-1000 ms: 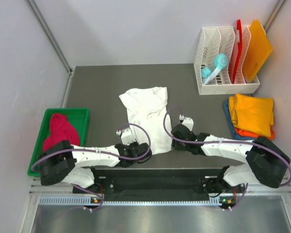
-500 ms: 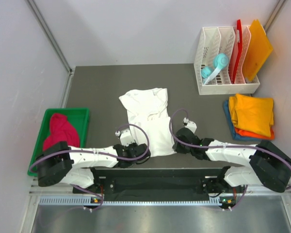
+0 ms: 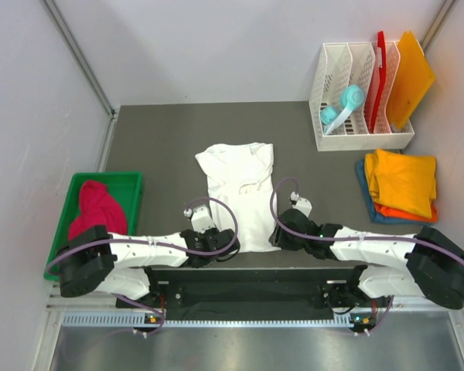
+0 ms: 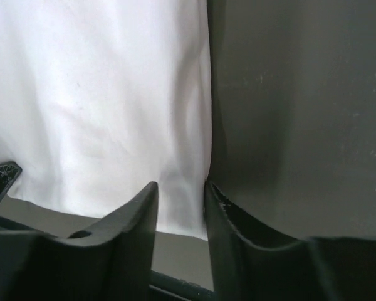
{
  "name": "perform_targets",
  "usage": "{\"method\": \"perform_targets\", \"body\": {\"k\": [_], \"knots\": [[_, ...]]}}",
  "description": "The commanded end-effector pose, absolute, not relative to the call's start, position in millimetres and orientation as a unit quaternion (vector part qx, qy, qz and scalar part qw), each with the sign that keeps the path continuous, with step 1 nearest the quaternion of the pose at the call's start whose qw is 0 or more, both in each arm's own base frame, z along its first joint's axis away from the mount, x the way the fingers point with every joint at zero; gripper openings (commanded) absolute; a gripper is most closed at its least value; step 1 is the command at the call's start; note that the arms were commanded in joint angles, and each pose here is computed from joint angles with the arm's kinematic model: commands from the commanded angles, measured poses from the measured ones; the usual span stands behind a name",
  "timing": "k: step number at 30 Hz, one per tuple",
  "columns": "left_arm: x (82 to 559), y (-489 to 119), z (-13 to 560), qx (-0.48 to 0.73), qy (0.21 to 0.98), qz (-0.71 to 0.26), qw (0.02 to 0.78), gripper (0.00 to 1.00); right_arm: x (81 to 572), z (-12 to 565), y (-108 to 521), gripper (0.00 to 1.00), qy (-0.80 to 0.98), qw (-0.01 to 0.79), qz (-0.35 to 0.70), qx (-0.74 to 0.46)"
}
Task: Fold and stack the t-shirts
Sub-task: Fold the tshirt
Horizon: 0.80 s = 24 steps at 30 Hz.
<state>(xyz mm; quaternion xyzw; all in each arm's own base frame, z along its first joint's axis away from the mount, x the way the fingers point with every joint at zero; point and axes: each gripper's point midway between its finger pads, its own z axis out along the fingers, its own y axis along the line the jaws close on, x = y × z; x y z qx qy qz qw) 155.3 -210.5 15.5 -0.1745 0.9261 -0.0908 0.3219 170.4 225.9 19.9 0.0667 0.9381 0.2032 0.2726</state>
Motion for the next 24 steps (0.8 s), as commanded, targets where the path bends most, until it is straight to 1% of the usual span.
{"method": "perform_targets", "body": {"k": [1, 2, 3, 5, 6, 10, 12, 17, 21, 24], "knots": [[120, -174, -9, -0.132, 0.956, -0.005, 0.261, 0.15, 136, -10, 186, 0.43, 0.968, 0.220, 0.115, 0.048], [117, -174, -9, -0.135, 0.956, -0.007, 0.260, 0.18, 136, -8, 186, 0.45, 0.966, 0.224, 0.122, 0.049], [117, -175, -8, -0.136, 0.956, -0.012, 0.262, 0.26, 135, -7, 185, 0.45, 0.965, 0.226, 0.123, 0.051], [115, -175, -6, -0.140, 0.954, -0.017, 0.264, 0.36, 135, -5, 184, 0.45, 0.963, 0.230, 0.125, 0.056], [115, -174, -4, -0.140, 0.953, -0.017, 0.267, 0.44, 135, -5, 180, 0.46, 0.964, 0.232, 0.118, 0.058], [116, -171, 6, -0.146, 0.949, -0.018, 0.280, 0.57, 133, 3, 177, 0.45, 0.959, 0.244, 0.124, 0.068], [116, -170, 7, -0.150, 0.948, -0.022, 0.281, 0.57, 130, 4, 178, 0.45, 0.958, 0.244, 0.136, 0.069], [113, -174, -1, -0.148, 0.951, -0.024, 0.271, 0.52, 121, -14, 173, 0.41, 0.963, 0.226, 0.128, 0.066], [114, -176, -4, -0.141, 0.952, -0.018, 0.272, 0.51, 124, -20, 179, 0.41, 0.965, 0.221, 0.127, 0.063], [115, -177, -2, -0.141, 0.952, -0.020, 0.272, 0.50, 122, -24, 182, 0.36, 0.969, 0.210, 0.120, 0.055]]}}
